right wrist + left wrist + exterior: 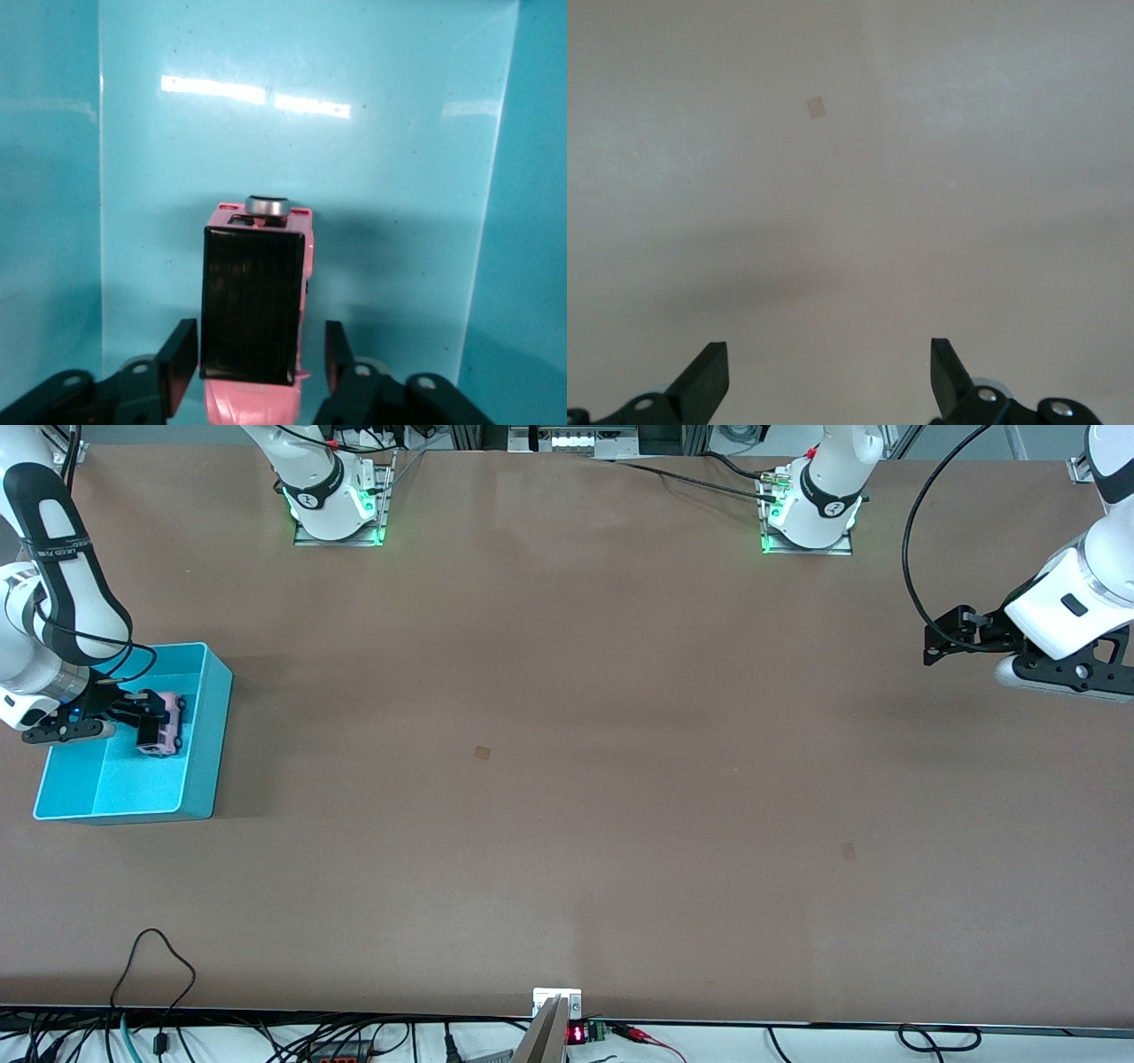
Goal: Wind and store pink jeep toy
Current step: 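Open the right gripper and raise it from the bin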
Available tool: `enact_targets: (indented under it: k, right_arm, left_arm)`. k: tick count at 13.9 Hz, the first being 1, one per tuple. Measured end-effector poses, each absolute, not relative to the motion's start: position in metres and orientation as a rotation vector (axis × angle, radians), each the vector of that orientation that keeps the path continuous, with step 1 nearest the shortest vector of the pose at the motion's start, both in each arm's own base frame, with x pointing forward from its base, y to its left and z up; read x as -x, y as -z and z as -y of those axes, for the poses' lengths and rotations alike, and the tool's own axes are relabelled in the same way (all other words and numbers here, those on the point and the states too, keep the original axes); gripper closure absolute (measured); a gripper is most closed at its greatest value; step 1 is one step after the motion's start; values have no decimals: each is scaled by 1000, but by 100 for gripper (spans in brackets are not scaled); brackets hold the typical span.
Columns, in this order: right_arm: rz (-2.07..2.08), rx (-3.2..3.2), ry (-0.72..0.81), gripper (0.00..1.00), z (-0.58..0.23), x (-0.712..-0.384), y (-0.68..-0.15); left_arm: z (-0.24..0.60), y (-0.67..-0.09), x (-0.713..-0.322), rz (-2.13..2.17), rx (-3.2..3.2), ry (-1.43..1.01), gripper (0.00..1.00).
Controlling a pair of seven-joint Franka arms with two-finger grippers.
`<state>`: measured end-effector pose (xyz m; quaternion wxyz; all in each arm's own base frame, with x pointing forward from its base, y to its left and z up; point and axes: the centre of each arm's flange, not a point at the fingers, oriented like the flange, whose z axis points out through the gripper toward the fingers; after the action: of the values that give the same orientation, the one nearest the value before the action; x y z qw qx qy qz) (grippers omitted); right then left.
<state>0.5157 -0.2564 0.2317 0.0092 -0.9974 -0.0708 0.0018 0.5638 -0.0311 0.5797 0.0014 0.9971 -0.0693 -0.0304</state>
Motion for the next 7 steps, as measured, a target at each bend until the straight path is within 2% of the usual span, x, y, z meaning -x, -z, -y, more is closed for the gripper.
enact_targets:
  k: [1, 3, 7]
  right_arm:
    - [229, 3116, 3, 17, 255, -518, -239]
    - [269, 3107, 10, 0, 245, -529, -267]
    - [422, 3080, 13, 0, 200, -571, -360]
  left_arm:
    - [31, -580, -564, 218, -3130, 95, 0]
    - [31, -580, -564, 218, -3130, 95, 0]
    - [31, -580, -564, 218, -3130, 95, 0]
